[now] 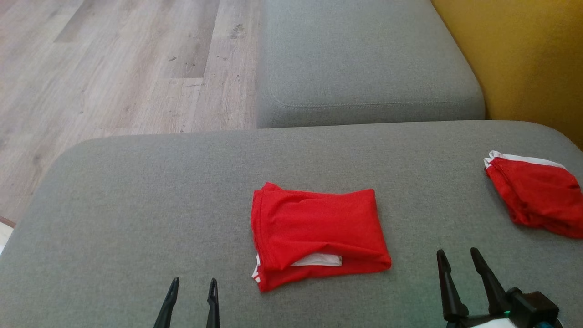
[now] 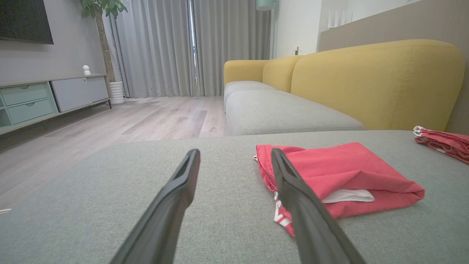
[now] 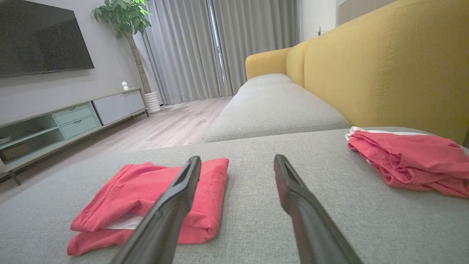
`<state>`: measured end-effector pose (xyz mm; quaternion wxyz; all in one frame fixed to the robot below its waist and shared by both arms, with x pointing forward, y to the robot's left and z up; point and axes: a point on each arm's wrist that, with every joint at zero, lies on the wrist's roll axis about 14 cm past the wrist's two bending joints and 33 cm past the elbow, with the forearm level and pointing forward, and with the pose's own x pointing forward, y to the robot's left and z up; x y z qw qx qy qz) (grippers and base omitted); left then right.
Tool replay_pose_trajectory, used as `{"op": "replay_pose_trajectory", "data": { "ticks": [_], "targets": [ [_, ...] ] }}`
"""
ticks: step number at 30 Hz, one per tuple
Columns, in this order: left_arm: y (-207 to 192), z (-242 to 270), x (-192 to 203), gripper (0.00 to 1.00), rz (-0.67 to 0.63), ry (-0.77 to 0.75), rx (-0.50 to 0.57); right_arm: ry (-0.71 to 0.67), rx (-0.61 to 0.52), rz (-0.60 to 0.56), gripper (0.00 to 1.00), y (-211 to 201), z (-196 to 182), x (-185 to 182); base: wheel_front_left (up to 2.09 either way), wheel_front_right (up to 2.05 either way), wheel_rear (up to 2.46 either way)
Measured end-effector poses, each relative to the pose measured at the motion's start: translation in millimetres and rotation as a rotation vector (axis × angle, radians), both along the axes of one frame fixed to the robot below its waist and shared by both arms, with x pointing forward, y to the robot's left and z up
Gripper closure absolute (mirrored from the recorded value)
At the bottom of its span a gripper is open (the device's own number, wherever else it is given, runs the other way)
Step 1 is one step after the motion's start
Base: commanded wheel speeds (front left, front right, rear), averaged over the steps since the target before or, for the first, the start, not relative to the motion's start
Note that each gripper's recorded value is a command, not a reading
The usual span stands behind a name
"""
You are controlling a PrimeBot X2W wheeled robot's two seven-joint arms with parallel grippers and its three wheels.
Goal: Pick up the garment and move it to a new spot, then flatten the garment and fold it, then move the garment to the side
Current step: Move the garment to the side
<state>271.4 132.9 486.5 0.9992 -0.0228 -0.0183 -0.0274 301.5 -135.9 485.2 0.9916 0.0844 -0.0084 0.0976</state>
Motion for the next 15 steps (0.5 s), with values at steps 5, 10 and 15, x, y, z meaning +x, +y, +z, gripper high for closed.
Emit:
{"op": "replay_pose_trajectory", "data": {
  "ticks": [5,10,15],
  "targets": [
    [0.8,-0.9,-0.2,0.0,0.003,0.003,0.001,0.003,0.0,0.004,0.0,1.3,-0.6,0.7,0.0,0.0,0.0],
    [1.6,-1.9,-0.2,0.0,0.006,0.007,0.001,0.007,-0.001,0.008,0.0,2.4,-1.8,1.4,0.0,0.0,0.0],
    [2.5,-3.8,0.0,0.0,0.01,0.015,-0.001,0.019,0.007,0.014,0.0,4.6,-4.5,2.6,0.0,0.0,0.0]
  ]
}}
